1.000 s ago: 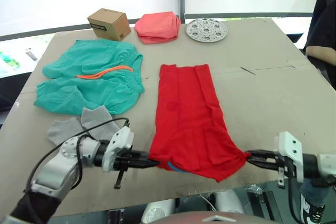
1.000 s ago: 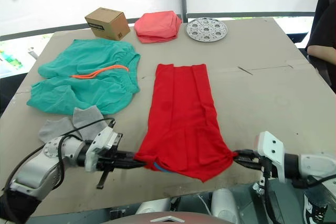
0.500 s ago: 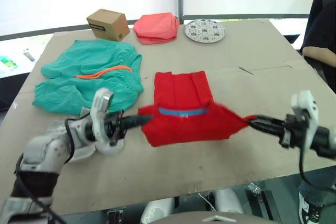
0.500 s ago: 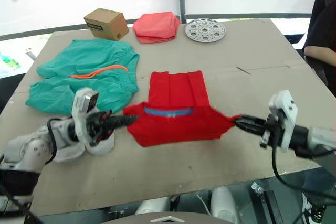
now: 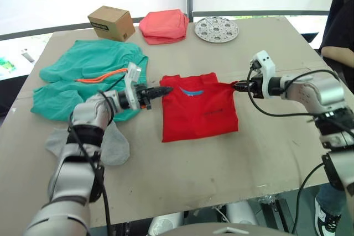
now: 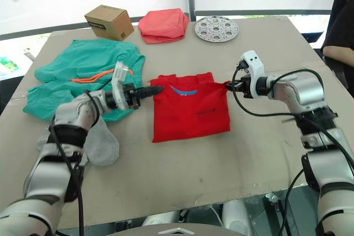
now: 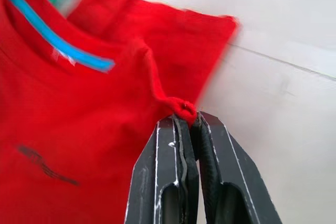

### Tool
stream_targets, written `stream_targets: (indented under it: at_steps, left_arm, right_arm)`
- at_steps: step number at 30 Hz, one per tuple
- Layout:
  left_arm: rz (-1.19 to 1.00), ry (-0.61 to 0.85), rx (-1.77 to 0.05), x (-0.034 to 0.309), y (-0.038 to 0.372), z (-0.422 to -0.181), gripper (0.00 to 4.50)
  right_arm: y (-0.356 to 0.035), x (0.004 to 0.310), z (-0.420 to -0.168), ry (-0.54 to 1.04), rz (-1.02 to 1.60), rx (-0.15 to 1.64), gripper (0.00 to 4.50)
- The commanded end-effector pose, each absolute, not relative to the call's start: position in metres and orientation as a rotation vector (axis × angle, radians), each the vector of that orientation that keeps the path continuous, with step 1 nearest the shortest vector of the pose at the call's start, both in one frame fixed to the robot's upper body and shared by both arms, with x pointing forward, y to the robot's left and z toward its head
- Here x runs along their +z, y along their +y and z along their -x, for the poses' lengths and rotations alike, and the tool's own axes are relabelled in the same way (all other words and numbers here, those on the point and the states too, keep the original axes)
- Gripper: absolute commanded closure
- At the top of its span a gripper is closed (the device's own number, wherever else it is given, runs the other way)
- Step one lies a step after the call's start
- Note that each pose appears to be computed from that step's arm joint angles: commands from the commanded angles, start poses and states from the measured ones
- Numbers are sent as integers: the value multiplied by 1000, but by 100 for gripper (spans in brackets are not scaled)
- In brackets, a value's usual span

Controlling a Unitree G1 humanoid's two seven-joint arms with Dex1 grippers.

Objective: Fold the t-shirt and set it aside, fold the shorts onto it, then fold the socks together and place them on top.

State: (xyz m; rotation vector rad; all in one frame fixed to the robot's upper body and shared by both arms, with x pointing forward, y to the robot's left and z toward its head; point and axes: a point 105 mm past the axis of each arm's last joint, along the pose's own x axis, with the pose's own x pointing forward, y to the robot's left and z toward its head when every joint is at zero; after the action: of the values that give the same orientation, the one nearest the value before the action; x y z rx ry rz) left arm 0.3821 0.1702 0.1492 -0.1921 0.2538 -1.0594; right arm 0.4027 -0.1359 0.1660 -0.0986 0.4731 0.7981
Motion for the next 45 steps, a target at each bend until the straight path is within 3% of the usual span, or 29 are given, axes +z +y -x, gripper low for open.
stream_targets:
  at_steps: [1, 9, 15, 19, 25, 30, 31, 32, 34, 35, 36, 40, 45]
  left_arm:
    - [137, 222, -1013, 154, 175, -396, 444]
    - [137, 157, -846, 170, 187, -423, 444]
    - [259, 169, -797, 176, 212, -420, 444]
    - [197, 278, -718, 150, 225, -418, 444]
    - [134, 326, -672, 135, 219, -422, 444]
    - [137, 267, -632, 144, 224, -427, 444]
    - [148, 255, -628, 148, 226, -426, 374]
    - [154, 243, -615, 149, 231, -426, 362]
    - [189, 193, -601, 157, 239, -423, 270]
    - [212, 162, -604, 163, 243, -420, 224]
    - [227, 128, -617, 170, 245, -417, 206]
    - [359, 32, -723, 195, 231, -392, 206]
    - [264, 56, -836, 176, 163, -359, 206]
  right_arm:
    - [-140, 185, -419, 402, 130, 797, 450]
    - [-127, 201, -440, 324, 29, 806, 450]
    - [-115, 210, -442, 291, -4, 862, 450]
    - [-105, 201, -447, 299, -2, 835, 450]
    - [-93, 185, -456, 309, 18, 758, 450]
    - [-100, 172, -463, 308, 95, 659, 450]
    - [-105, 171, -465, 302, 107, 628, 381]
    - [-112, 170, -467, 294, 142, 603, 369]
    - [-124, 177, -470, 250, 146, 552, 272]
    - [-130, 181, -469, 225, 167, 551, 242]
    - [-134, 185, -467, 198, 189, 555, 240]
    - [-122, 212, -436, 11, 127, 625, 240]
    - [-65, 204, -406, -99, 133, 645, 240]
